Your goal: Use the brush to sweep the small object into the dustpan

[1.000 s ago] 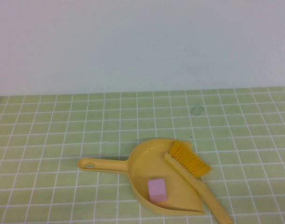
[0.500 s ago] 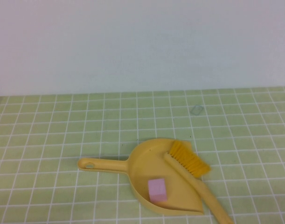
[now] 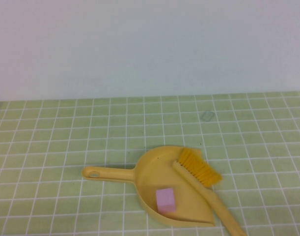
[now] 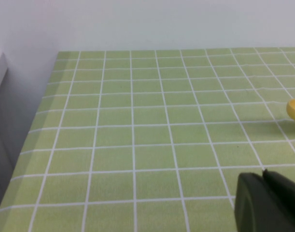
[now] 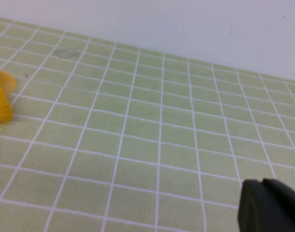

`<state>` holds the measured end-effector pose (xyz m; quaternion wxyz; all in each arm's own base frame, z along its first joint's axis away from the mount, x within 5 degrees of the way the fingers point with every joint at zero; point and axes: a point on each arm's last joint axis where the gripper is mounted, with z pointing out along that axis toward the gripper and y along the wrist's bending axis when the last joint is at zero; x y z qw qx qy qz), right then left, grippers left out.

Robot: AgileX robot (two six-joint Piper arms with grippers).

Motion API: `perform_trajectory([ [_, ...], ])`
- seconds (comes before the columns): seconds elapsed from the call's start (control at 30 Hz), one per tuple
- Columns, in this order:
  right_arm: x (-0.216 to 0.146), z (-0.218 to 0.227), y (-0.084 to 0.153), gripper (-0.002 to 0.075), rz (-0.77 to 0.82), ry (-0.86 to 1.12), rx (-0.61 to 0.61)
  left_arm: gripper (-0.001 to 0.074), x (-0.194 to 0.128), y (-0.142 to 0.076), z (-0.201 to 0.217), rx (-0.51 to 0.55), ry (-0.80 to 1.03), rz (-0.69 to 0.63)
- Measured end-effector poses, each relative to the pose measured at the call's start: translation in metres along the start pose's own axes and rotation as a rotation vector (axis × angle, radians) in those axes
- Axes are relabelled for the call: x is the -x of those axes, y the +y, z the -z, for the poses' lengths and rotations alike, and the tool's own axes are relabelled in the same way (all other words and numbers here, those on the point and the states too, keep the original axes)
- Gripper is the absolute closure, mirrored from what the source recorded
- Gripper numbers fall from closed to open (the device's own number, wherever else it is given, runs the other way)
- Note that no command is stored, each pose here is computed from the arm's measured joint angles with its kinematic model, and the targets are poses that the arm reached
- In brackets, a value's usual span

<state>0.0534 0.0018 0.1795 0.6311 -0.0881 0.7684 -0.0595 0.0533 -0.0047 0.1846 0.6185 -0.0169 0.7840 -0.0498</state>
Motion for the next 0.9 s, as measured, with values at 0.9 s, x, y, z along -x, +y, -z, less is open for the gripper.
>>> perform_trajectory([
  [0.9, -0.0004, 0.0000, 0.0003, 0.0729, -0.006, 0.005, 0.003, 0.0737, 0.0001, 0.0000, 0.0000, 0.000, -0.001, 0.004],
])
